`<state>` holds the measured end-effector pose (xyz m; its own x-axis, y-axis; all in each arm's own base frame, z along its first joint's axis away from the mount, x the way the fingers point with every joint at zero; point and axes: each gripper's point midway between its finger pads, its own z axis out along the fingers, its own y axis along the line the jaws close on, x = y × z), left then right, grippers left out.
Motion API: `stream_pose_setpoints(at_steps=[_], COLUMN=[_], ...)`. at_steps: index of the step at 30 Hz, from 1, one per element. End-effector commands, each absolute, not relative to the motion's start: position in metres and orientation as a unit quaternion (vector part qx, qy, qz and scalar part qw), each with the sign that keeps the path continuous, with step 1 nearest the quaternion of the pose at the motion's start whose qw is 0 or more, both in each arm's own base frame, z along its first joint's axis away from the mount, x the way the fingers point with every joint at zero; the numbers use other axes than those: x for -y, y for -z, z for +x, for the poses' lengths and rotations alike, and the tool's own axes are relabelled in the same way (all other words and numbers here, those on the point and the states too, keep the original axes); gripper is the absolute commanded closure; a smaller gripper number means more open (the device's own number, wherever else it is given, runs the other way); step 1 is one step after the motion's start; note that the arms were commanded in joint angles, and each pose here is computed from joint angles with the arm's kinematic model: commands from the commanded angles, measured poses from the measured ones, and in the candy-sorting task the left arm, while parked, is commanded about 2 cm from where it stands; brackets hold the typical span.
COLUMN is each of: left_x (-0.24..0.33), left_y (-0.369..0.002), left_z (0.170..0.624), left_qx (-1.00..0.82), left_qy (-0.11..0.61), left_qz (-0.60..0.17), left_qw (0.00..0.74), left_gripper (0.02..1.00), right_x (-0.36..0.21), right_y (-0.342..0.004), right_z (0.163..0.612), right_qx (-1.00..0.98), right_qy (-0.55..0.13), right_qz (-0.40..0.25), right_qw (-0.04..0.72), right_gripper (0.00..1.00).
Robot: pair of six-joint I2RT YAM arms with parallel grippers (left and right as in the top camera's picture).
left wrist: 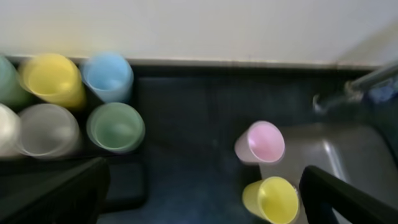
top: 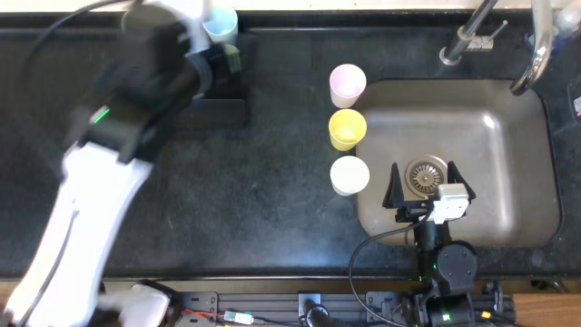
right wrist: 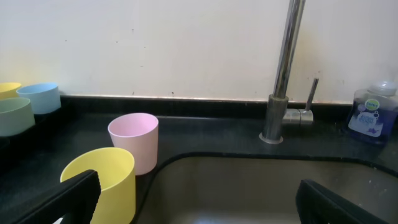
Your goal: Store Cups
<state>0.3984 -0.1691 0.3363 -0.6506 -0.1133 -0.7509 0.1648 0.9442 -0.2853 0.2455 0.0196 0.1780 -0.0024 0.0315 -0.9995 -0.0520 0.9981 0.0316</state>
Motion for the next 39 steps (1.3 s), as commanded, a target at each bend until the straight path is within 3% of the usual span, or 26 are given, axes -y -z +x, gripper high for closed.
stream_pose_setpoints(at_steps=[1,4,12,21,23,25,27,28,29,33,36,39], left_x=[0.233,0.273,0.324,0.330,0.330,0.332,0.332,0.332,0.333,0.330,0.317,0.291], left_y=[-0.296,-0.255,-0.164,-0.120,-0.111,-0.101,-0.098,-0.098,-0.101,-0.112,-0.153,-0.218], left_z=[0.421,0.426,0.449,0.463,0.466,0.468,0.468,0.468,0.469,0.468,0.470,0.472], left_qx=[-0.929,-0.955,-0.976,-0.978,-0.979,-0.979,-0.980,-0.980,-0.980,-0.979,-0.972,-0.957], left_qy=[0.142,0.108,0.079,0.063,0.056,0.055,0.053,0.053,0.054,0.054,0.050,0.053], left_qz=[-0.041,-0.030,-0.013,-0.038,-0.040,-0.040,-0.038,-0.037,-0.030,-0.024,-0.021,-0.027], left_qw=[0.339,0.275,0.204,0.193,0.192,0.190,0.187,0.188,0.191,0.195,0.230,0.285], left_gripper=[0.018,0.018,0.018,0.042,0.145,0.336,0.667,0.741,0.980,0.985,0.985,0.985], right_x=[-0.017,-0.017,-0.017,-0.017,-0.017,-0.017,-0.017,-0.017,-0.017,-0.017,-0.017,-0.017], right_y=[-0.174,-0.174,-0.174,-0.174,-0.174,-0.174,-0.174,-0.174,-0.174,-0.174,-0.174,-0.175], right_z=[0.246,0.246,0.246,0.246,0.246,0.246,0.246,0.246,0.246,0.246,0.246,0.246], right_qx=[-0.708,-0.708,-0.708,-0.708,-0.708,-0.708,-0.708,-0.708,-0.708,-0.708,-0.708,-0.707], right_qy=[-0.024,-0.024,-0.024,-0.024,-0.024,-0.024,-0.024,-0.024,-0.024,-0.024,-0.024,-0.024], right_qz=[-0.004,-0.004,-0.004,-0.004,-0.004,-0.004,-0.004,-0.004,-0.004,-0.004,-0.003,-0.004], right_qw=[0.706,0.706,0.706,0.706,0.706,0.706,0.706,0.706,0.706,0.706,0.706,0.706], right_gripper=[0.003,0.003,0.003,0.003,0.003,0.003,0.003,0.003,0.005,0.005,0.003,0.003])
